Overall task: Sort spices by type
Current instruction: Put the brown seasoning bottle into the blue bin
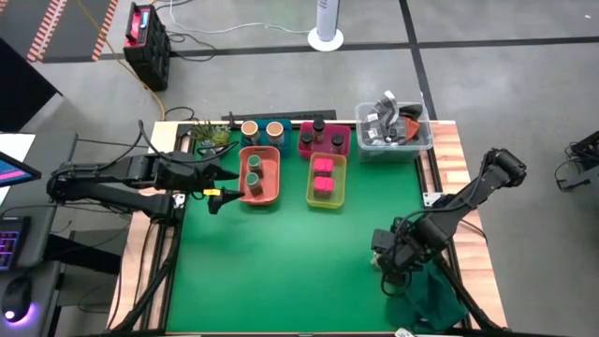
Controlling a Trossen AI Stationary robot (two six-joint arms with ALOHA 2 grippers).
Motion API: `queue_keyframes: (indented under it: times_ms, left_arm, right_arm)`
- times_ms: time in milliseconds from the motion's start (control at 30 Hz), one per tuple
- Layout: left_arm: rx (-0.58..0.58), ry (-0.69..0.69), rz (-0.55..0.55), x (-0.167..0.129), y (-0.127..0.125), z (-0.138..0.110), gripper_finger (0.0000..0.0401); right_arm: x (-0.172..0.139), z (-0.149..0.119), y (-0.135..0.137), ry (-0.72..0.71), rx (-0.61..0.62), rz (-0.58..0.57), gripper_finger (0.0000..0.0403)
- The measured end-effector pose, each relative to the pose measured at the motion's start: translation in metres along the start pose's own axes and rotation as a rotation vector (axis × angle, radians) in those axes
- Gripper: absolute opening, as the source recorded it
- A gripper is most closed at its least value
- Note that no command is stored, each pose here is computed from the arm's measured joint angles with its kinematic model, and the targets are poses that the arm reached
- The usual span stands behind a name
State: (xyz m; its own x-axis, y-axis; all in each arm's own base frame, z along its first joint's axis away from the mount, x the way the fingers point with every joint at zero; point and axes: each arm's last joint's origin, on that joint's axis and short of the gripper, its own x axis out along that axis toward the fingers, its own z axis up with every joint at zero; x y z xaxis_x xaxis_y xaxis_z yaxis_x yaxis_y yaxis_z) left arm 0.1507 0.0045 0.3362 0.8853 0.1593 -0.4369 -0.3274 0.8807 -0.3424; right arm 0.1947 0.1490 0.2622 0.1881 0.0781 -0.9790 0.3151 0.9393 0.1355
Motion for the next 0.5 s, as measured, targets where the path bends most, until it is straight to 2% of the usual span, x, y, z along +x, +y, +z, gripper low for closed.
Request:
queue_keyframes:
  times_ms: [500]
  left_arm:
    - [0.011, 0.003, -0.002, 0.0, 0.0, 0.0, 0.0327]
  right_arm:
    - [0.019, -0.002, -0.003, -0.009, -0.027, 0.016, 0.04]
